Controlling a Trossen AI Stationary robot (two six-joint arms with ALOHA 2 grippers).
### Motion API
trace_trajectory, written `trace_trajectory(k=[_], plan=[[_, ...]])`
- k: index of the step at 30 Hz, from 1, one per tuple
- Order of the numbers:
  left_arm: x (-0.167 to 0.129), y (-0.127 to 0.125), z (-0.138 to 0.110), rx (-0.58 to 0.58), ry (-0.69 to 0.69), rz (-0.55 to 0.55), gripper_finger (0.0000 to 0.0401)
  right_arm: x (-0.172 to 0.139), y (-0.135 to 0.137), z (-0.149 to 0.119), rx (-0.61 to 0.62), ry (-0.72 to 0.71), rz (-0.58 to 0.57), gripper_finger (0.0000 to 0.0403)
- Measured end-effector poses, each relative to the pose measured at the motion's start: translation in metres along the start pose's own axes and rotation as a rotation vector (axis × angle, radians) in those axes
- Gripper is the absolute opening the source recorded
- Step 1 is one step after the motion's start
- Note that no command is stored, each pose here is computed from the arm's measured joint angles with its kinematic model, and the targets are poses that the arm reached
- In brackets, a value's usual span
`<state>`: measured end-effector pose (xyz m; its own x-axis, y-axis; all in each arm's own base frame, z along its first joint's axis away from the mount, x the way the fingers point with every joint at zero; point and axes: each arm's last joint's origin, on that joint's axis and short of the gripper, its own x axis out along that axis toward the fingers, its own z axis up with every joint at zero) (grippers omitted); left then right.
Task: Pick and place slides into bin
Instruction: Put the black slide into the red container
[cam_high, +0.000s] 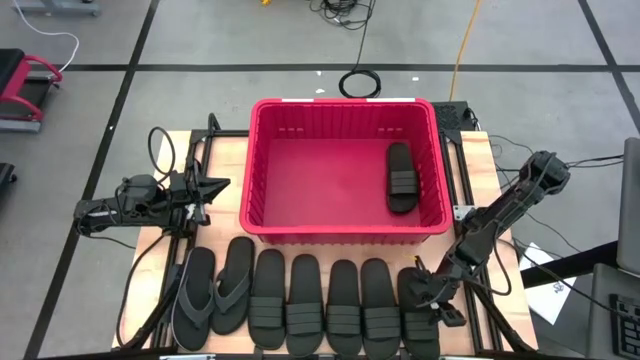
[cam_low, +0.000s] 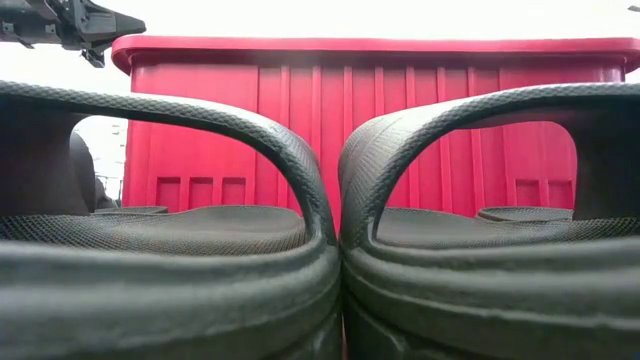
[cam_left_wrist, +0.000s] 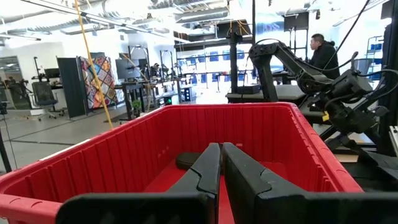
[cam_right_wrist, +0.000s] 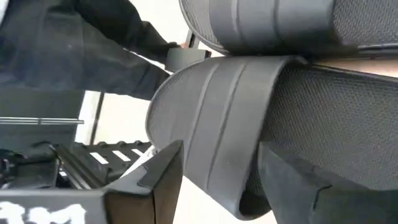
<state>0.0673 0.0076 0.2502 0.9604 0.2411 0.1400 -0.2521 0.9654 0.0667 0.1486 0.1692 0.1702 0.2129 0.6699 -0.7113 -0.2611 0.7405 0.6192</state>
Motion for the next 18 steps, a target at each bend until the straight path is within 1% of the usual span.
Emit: trace_trajectory(k=[5,14,18], plan=[[0.000,0.000,0.000,0.000,0.000,0.000,0.0026,0.002,-0.001,-0.002,-0.012,-0.041,-0.020,0.0192],[0.000,0.000,0.000,0.000,0.000,0.000,0.0026,0.009,-0.011,-0.011,0.044,-0.089,0.028,0.0191],[0.000,0.000,0.000,0.000,0.000,0.000,0.0026,0.011,-0.012,-0.016,0.037,-0.086,0.039,0.0189]])
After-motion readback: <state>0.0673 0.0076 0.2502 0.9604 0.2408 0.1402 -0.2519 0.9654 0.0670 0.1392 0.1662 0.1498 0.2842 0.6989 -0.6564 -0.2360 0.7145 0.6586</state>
